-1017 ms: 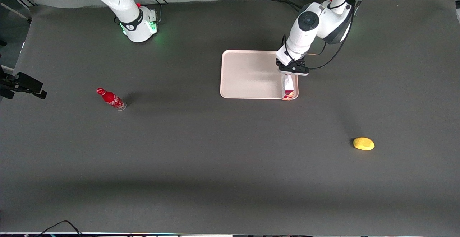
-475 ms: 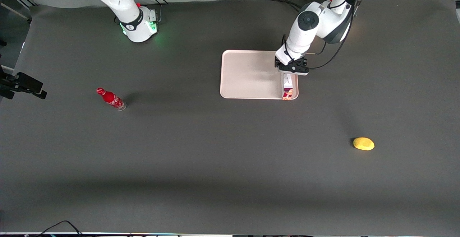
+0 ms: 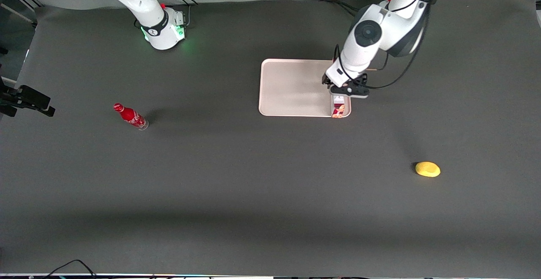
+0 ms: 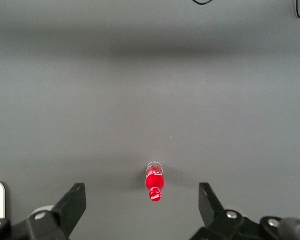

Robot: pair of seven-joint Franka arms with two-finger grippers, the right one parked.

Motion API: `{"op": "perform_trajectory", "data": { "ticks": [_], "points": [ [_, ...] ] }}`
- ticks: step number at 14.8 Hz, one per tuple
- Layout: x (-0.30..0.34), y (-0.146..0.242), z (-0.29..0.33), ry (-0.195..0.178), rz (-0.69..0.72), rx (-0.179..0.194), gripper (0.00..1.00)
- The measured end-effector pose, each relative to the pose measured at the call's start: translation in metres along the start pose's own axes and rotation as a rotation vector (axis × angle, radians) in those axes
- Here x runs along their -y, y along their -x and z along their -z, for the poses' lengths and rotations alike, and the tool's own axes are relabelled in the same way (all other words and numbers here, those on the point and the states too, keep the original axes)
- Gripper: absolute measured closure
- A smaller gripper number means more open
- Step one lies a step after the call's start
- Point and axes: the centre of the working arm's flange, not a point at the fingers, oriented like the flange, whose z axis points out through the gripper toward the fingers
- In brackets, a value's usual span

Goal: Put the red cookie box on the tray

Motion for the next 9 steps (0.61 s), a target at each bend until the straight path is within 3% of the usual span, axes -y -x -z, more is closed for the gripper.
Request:
{"op": "perform_trajectory", "data": {
  "ticks": [4, 7, 9],
  "points": [
    [0.058, -0.066, 0.098, 0.026, 0.010, 0.005, 0.00],
    [0.106, -0.105, 0.170, -0.023, 0.036, -0.081, 0.00],
    [0.136, -0.132, 0.213, -0.025, 0.075, -0.137, 0.00]
  ]
}}
